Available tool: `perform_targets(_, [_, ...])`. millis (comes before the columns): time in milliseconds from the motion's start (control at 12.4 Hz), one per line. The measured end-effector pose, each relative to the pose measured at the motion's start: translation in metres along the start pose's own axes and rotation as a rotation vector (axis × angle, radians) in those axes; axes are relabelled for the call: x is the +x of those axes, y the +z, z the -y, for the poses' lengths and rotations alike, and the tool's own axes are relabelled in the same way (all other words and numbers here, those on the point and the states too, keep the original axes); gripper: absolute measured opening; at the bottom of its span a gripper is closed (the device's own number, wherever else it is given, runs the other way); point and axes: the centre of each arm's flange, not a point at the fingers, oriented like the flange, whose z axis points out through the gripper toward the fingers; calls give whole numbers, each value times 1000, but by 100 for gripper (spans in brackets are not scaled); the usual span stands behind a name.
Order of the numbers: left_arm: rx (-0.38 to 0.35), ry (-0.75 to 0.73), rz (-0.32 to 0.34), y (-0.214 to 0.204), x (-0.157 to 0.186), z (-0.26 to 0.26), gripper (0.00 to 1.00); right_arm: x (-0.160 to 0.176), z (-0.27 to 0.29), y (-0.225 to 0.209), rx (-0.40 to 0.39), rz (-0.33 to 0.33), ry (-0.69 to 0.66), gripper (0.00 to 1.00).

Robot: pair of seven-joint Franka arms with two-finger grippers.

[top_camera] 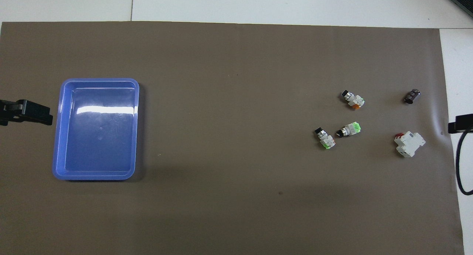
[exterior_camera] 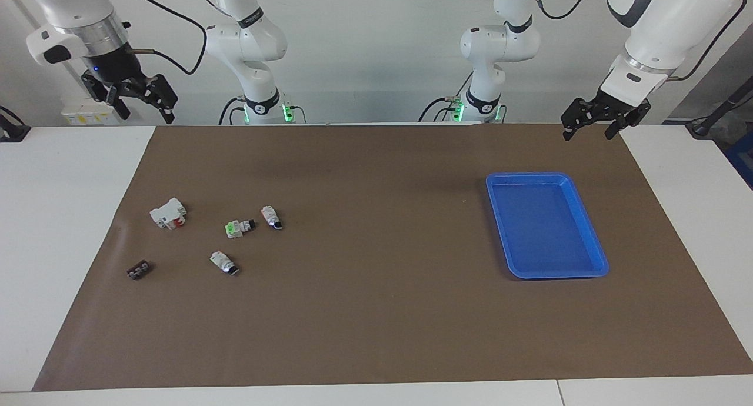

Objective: Turn and place switch with both arms
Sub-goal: 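Reach the right gripper toward the grey switch with orange top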

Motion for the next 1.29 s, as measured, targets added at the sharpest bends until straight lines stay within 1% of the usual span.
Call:
perform_targets(242, [0, 0, 0, 0, 0, 0, 100, 0, 2, 0, 0, -5, -4, 100])
perform_targets(403, [0, 0, 0, 0, 0, 0, 100, 4, 2, 2, 0, -25, -4, 100])
perform_targets(725, [0, 0, 0, 0, 0, 0, 100, 15, 8, 14, 1, -46, -19, 100])
perform_targets(806, [0, 0, 0, 0, 0, 0, 100, 22, 20, 25, 1, -56, -46, 100])
perform_targets(886, [0, 0, 0, 0, 0, 0, 100, 30, 37, 42, 3, -82, -77, 100])
perform_targets(967, [0, 0, 0, 0, 0, 0, 100, 35, 54, 61, 6, -107, -109, 100])
perform_targets(1047, [0, 0, 0, 0, 0, 0, 100, 37, 74, 82, 9, -117, -144, 100])
perform_targets(1289, [0, 0, 0, 0, 0, 0, 100, 43, 123, 154, 10, -87, -231, 100])
